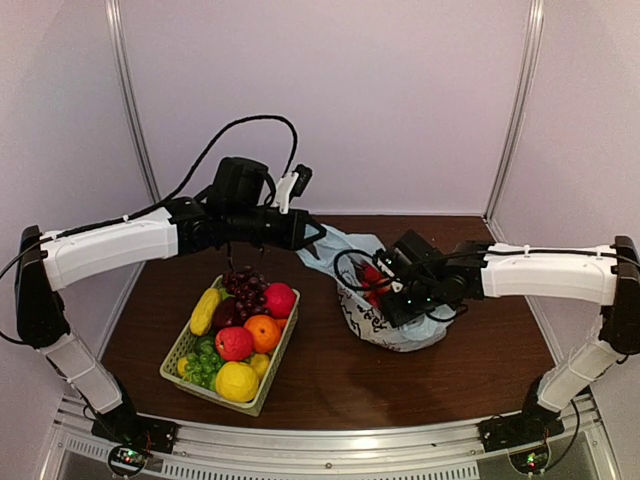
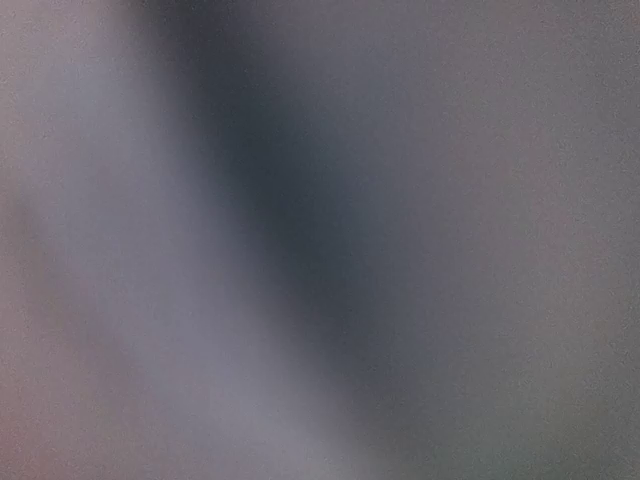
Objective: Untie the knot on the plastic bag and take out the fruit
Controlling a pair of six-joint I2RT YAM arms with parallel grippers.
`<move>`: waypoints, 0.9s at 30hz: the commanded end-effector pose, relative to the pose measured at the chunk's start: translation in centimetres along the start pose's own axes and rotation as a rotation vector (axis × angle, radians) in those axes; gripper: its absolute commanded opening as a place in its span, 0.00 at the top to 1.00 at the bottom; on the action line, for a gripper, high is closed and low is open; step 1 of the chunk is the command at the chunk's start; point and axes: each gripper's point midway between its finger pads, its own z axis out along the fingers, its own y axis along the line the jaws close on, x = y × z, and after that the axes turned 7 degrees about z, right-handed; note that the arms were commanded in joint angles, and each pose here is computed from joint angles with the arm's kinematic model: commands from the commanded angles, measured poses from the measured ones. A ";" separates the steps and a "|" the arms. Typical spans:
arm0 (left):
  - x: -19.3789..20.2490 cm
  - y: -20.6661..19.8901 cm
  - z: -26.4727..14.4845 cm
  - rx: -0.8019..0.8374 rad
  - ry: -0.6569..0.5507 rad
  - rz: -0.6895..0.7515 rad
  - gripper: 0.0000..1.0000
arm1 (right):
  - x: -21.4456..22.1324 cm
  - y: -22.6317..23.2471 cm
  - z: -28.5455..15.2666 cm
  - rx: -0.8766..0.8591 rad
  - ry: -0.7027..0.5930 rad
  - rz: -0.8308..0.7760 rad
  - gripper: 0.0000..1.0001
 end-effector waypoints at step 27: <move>1.3 -1.4 -5.0 0.086 -0.125 0.027 1.00 | 0.6 5.4 -9.4 -0.143 -0.201 0.110 0.40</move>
